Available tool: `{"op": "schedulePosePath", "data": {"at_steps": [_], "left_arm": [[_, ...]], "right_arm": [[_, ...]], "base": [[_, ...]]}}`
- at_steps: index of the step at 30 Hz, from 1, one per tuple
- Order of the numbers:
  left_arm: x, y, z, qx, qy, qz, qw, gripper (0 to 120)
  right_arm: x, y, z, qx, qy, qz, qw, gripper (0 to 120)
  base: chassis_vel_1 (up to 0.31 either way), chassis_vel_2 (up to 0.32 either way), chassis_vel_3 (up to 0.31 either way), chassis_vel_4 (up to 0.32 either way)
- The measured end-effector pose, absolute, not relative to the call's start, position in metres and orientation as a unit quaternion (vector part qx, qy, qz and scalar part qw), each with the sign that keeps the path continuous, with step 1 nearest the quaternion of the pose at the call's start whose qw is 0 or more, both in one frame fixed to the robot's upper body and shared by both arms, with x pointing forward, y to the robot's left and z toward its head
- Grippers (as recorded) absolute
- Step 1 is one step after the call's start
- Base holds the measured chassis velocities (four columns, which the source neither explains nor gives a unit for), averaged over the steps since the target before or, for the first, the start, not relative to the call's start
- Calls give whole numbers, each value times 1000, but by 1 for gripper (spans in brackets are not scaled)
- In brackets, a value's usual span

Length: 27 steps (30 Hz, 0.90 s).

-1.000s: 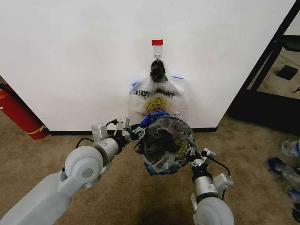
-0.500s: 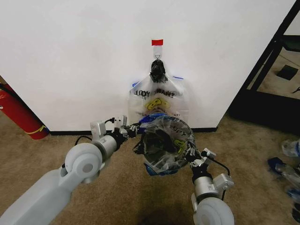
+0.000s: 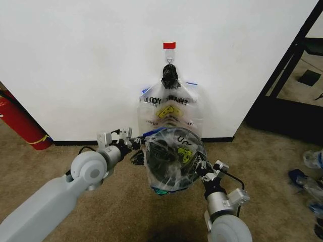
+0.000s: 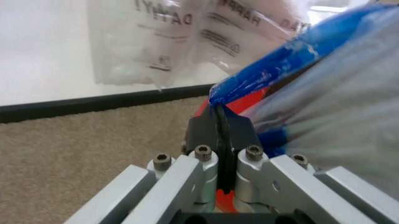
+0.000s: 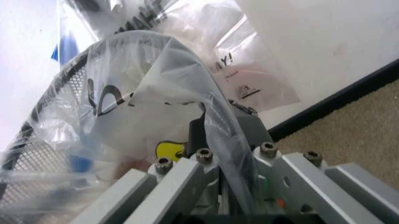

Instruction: Pick up the garbage bag from the wall and place it over the trash bin.

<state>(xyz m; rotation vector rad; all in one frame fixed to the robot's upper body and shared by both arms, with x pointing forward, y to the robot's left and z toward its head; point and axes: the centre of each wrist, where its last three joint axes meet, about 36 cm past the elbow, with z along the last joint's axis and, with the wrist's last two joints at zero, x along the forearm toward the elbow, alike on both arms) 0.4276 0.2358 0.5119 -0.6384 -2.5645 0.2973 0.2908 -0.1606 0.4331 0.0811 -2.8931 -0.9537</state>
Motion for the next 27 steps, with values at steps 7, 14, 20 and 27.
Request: {"op": "schedulePosePath", "data": {"at_steps": [7, 14, 20, 27], "left_arm": [[429, 235, 524, -224, -941, 136, 214, 11], [425, 247, 533, -204, -949, 137, 200, 36], [417, 251, 537, -191, -953, 148, 183, 58], [387, 258, 550, -135, -946, 265, 130, 83]], "right_arm": [[291, -161, 434, 22, -945, -324, 52, 0], [295, -164, 433, 9, -940, -336, 58, 0], [298, -165, 432, -12, -931, -356, 74, 0], [303, -169, 431, -39, -911, -398, 98, 0]], "base": [[0, 0, 0, 0], [0, 0, 0, 0], [0, 0, 0, 0], [0, 0, 0, 0]]}}
